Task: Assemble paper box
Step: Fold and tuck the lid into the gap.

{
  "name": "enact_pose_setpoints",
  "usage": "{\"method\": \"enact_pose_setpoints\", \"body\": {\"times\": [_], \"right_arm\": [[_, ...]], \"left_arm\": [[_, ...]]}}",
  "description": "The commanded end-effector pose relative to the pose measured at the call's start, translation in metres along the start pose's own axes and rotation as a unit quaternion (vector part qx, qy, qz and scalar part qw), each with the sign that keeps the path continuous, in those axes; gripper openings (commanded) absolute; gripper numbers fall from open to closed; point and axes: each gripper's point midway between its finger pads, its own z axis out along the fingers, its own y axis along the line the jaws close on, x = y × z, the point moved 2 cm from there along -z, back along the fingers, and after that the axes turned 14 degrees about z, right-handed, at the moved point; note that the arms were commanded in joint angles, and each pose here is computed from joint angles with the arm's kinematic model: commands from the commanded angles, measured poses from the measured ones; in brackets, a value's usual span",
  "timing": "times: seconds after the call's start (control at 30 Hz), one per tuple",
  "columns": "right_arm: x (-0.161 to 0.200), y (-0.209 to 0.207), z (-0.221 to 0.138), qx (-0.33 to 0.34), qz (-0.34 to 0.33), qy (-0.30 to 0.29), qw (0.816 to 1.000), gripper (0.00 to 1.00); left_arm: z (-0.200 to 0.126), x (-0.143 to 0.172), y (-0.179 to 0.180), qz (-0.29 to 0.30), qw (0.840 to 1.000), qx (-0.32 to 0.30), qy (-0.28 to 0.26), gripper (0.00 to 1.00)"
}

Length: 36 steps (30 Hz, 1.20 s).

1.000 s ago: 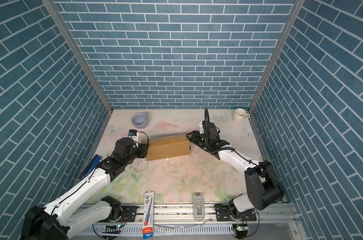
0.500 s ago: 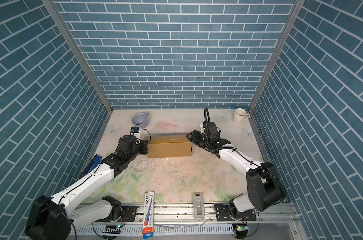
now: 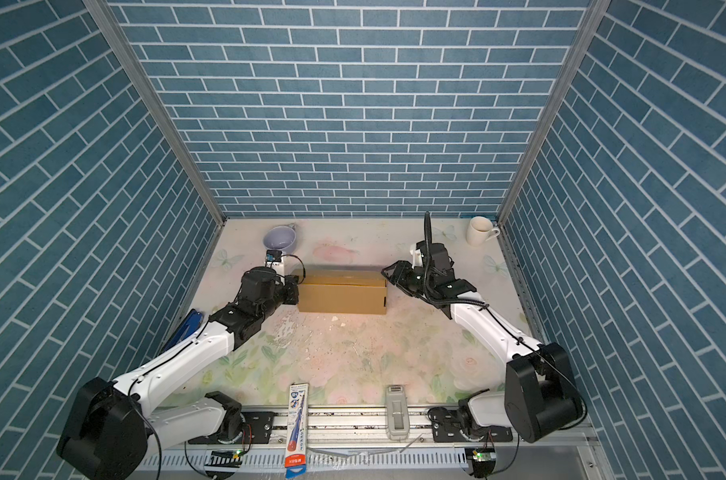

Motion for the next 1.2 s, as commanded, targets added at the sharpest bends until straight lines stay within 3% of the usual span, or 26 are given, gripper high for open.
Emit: {"method": "enact_pose_setpoints", "body": {"times": [0.0,0.33,0.67,1.17], "right_arm": [[0.007,-0.008,0.001,-0.004,-0.008,0.016,1.0,0.48],[0.009,-0.026,0.016,-0.002,0.006,0.027,1.0,0.41],[0.007,-0.035,0.022,0.005,0.012,0.021,1.0,0.33],[-0.003,-0.035,0.028,0.006,0.042,-0.002,0.999,0.3]], "left_arm": [[0.002,0.078,-0.002,0.037,0.989,0.006,0.144,0.21],[0.004,0.083,-0.003,0.034,0.988,0.01,0.149,0.21],[0.005,0.084,-0.008,0.034,0.987,0.024,0.155,0.45],[-0.015,0.067,-0.023,0.048,0.984,0.083,0.151,0.59]]}}
